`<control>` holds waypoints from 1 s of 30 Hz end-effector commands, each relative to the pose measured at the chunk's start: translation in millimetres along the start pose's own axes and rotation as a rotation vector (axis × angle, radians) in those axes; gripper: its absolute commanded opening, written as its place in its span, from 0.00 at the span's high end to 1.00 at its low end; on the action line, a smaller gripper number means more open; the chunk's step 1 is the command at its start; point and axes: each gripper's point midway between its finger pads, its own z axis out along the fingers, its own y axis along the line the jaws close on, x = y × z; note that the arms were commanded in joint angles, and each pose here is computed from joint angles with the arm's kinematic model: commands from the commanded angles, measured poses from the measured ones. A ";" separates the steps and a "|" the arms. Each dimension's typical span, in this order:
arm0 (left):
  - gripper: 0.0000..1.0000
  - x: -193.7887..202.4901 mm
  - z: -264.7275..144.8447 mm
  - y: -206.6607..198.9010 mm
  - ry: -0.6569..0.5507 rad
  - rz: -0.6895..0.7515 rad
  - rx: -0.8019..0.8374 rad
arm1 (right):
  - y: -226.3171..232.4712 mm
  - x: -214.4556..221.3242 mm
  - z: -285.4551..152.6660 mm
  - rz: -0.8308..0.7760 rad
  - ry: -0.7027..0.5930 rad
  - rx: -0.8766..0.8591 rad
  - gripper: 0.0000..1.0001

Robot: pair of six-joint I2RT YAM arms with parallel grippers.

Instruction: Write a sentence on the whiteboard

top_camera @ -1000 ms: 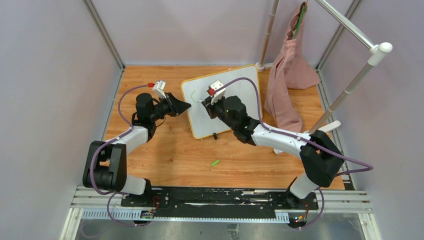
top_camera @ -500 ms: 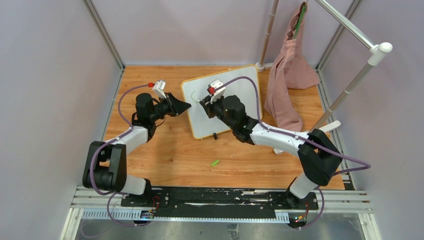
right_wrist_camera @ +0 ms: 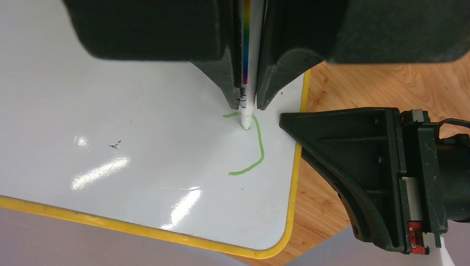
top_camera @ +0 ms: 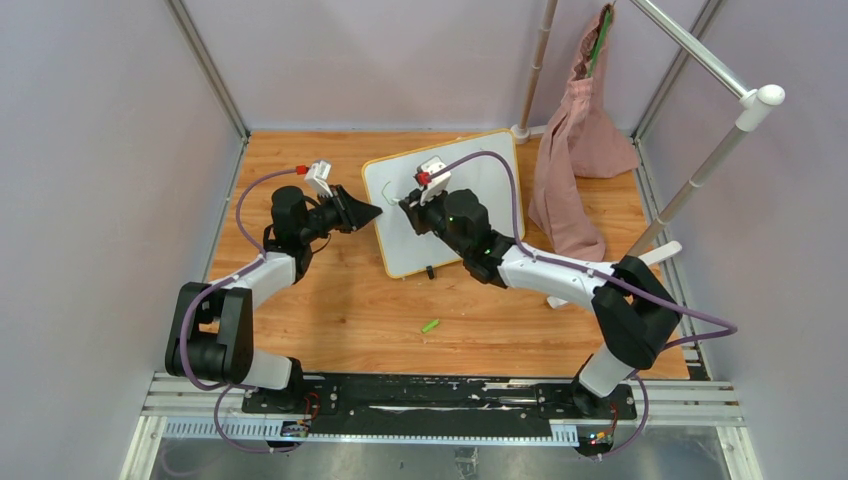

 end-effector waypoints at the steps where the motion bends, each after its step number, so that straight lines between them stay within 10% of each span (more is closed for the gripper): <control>1: 1.00 -14.6 -1.0 -8.8 -0.037 0.037 0.024 | -26.3 -13.0 -0.5 0.014 -0.030 0.091 1.00; 30: 1.00 -14.8 -1.1 -9.1 -0.038 0.039 0.025 | -38.9 7.2 -11.0 0.029 0.045 0.090 1.00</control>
